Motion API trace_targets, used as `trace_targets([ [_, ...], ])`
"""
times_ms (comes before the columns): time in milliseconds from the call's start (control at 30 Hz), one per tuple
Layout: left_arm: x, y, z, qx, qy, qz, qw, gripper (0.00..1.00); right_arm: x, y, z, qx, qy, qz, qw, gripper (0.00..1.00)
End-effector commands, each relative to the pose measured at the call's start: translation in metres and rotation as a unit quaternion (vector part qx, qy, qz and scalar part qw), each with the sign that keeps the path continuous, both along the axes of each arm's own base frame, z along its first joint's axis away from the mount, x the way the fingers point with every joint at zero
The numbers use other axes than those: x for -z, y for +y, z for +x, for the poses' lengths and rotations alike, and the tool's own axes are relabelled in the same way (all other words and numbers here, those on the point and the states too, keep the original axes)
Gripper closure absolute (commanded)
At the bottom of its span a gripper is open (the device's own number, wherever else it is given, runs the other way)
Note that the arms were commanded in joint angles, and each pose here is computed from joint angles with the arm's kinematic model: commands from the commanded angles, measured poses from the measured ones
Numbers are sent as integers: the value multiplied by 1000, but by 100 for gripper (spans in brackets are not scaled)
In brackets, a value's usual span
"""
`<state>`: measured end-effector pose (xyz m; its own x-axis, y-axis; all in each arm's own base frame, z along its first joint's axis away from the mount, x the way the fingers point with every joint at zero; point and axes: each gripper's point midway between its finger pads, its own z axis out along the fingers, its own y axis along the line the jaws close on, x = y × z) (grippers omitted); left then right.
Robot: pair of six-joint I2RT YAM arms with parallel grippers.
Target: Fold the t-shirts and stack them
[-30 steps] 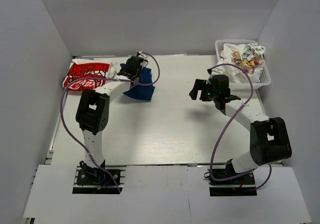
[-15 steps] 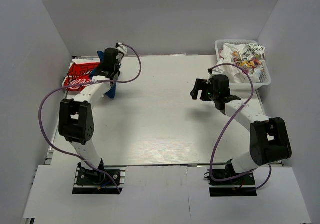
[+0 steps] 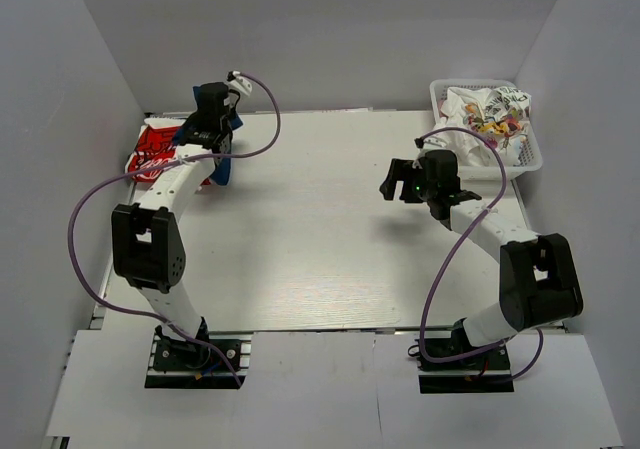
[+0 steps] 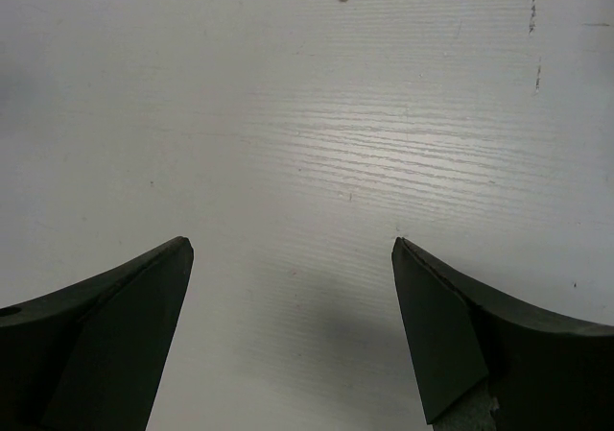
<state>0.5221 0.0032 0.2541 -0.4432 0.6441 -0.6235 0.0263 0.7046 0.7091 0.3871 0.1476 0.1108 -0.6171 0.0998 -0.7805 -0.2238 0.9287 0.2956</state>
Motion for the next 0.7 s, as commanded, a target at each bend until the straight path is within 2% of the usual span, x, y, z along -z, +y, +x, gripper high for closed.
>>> trace_targets([
  [0,-74,12,-14,-7,-74,-10,997,100,-13,4,9,-10,-15,8,1000,10],
  [233,-71,26,-13,7,-67,-25,997,100,-5,10,9,-20,-2,13,1000,10],
  [400,-35,49,13,-3,-47,-29,998,100,-6,7,11,-13,-1,9,1000,10],
  [467,-31,65,24,-15,-38,-29,999,100,-6,3,13,-7,-3,3,1000,10],
  [500,-9,71,32,-21,-16,-28,999,100,-6,4,12,-8,-2,2,1000,10],
  [667,20,116,56,-61,-7,-32,998,100,-3,6,13,-11,4,2,1000,10],
])
